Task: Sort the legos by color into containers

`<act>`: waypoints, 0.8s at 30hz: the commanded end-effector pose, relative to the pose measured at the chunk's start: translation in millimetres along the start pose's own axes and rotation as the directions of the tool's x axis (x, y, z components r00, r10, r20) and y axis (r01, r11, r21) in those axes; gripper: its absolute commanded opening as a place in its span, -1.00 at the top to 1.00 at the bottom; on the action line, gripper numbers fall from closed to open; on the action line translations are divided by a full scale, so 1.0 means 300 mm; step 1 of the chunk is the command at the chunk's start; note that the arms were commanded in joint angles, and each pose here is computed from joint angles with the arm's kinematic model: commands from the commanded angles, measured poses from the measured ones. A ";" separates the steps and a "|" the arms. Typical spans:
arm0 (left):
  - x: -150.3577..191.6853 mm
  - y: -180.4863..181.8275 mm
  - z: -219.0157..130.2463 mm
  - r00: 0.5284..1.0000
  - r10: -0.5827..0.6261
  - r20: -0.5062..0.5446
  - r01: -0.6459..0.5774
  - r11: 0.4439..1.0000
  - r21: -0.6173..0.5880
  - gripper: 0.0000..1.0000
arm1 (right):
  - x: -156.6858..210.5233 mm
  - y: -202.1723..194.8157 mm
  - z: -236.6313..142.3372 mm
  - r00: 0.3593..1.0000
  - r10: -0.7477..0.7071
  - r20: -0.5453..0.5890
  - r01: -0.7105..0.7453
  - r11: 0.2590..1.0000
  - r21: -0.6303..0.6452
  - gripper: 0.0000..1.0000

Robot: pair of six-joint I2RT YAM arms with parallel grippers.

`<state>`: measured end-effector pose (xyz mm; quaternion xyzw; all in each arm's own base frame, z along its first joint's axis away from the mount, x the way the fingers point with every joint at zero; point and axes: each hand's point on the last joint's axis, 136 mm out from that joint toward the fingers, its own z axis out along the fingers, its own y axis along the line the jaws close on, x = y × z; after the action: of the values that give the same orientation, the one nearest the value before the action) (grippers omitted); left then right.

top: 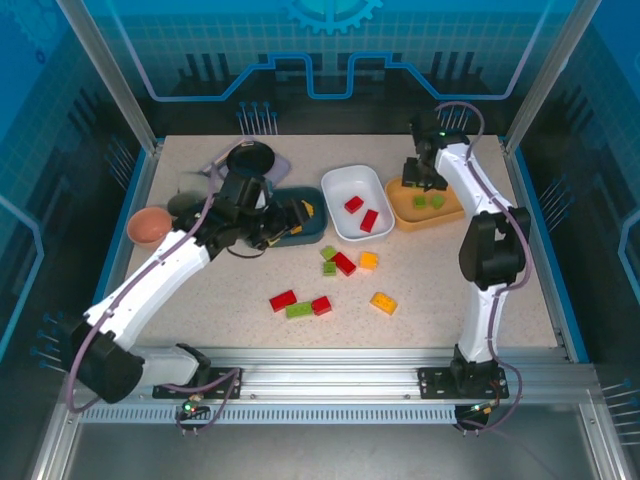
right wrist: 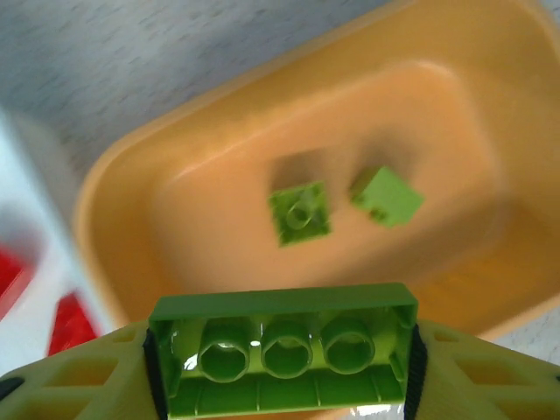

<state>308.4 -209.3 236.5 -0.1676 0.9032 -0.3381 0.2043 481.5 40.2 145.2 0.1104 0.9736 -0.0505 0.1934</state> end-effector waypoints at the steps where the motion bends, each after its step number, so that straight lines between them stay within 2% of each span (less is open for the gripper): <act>1: -0.018 -0.118 0.039 0.998 0.069 -0.015 -0.067 0.994 0.090 -0.60 | -0.064 -0.058 0.094 0.998 0.052 -0.021 -0.052 0.999 0.016 -0.22; 7: -0.020 -0.172 0.132 0.995 0.086 -0.051 -0.081 0.992 0.099 -0.60 | -0.107 -0.140 0.252 0.991 0.091 -0.094 -0.085 0.995 0.060 -0.24; 12: -0.014 -0.197 0.175 0.992 0.096 -0.077 -0.089 0.992 0.088 -0.59 | -0.098 -0.162 0.315 0.985 0.117 -0.127 -0.109 0.992 0.068 -0.28; 15: 0.001 -0.187 0.196 0.990 0.100 -0.101 -0.094 0.994 0.065 -0.59 | -0.096 -0.163 0.328 0.985 0.115 -0.131 -0.107 0.992 0.068 -0.42; 20: 0.034 -0.136 0.224 0.984 0.093 -0.150 -0.095 0.996 -0.004 -0.58 | -0.133 -0.140 0.246 0.990 0.112 -0.088 -0.109 0.993 0.036 -0.66; 24: 0.075 -0.099 0.255 0.973 0.120 -0.196 -0.134 0.989 -0.059 -0.57 | -0.167 -0.100 0.113 0.994 0.106 -0.018 -0.106 0.994 0.009 -0.66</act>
<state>340.9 -278.2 206.3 -0.1085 0.9260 -0.3285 0.1510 533.8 -19.3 80.1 0.1667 0.9740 -0.0599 0.1413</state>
